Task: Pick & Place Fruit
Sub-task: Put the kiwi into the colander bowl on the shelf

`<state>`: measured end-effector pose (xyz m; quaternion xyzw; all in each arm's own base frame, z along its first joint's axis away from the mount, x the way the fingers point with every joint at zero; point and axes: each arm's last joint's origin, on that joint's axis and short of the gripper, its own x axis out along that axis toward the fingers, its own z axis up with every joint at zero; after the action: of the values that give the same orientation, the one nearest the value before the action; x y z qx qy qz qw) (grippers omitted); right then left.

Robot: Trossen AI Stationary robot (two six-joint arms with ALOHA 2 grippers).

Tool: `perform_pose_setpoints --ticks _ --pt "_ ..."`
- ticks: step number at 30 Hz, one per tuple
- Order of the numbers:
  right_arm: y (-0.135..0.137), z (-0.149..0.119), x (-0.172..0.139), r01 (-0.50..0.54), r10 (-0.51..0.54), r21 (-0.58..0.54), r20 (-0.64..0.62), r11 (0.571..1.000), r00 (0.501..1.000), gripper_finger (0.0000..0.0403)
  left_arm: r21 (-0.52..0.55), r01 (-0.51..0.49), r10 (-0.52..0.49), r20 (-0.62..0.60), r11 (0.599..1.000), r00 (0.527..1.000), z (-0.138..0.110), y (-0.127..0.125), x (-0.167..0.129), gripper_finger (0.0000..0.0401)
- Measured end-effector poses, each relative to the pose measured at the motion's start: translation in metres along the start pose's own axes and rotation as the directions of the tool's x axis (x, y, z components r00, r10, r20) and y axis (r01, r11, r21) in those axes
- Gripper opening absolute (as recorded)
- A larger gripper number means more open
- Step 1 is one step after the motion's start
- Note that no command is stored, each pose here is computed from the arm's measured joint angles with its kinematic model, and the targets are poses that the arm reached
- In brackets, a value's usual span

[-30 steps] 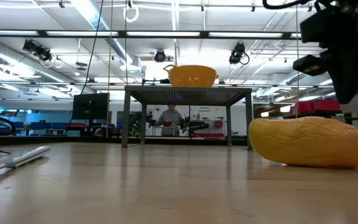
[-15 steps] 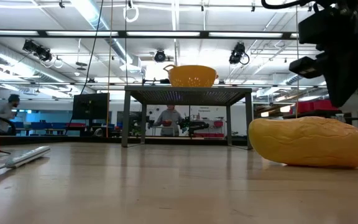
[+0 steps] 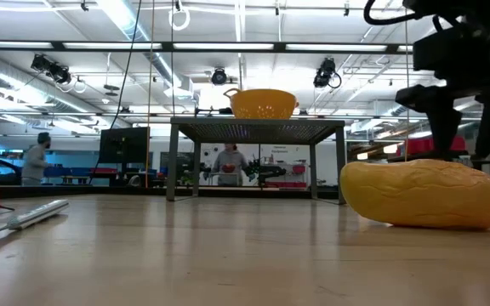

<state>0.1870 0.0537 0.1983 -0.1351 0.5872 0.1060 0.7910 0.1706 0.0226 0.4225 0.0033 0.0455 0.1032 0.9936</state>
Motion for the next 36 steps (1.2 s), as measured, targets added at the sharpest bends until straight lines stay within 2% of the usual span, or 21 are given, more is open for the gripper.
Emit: perform_pose_setpoints --ticks 5,9,15,18,28,36 --pt "-0.002 0.001 0.002 0.058 -0.058 0.015 0.000 0.998 0.998 0.0284 -0.002 0.000 0.000 0.000 1.000 1.000 0.000 0.000 0.000 0.0003" --pt "-0.001 0.002 0.002 0.047 -0.047 0.000 0.008 0.999 0.999 0.0310 -0.003 0.000 0.000 0.000 1.000 1.000 0.000 0.000 0.000 0.0002" --pt "0.001 0.001 0.004 -0.026 0.026 -0.007 0.018 1.000 0.999 0.0314 -0.003 -0.003 0.003 -0.001 1.000 1.000 0.000 0.000 0.000 0.0002" --pt "0.003 -0.004 0.011 -0.080 0.081 -0.062 0.011 0.995 0.997 0.0315 -0.001 -0.003 0.003 -0.001 1.000 1.000 0.000 0.000 0.000 0.0002" --pt "0.002 -0.002 0.016 -0.012 0.026 -0.245 0.055 0.969 0.998 0.0315 -0.011 -0.003 0.003 -0.002 1.000 1.000 0.000 0.000 0.000 0.0003" --pt "0.004 -0.005 0.019 -0.045 0.070 -0.381 0.050 0.923 0.996 0.0315 -0.012 -0.003 0.003 -0.001 1.000 1.000 0.000 0.000 0.000 0.0002"
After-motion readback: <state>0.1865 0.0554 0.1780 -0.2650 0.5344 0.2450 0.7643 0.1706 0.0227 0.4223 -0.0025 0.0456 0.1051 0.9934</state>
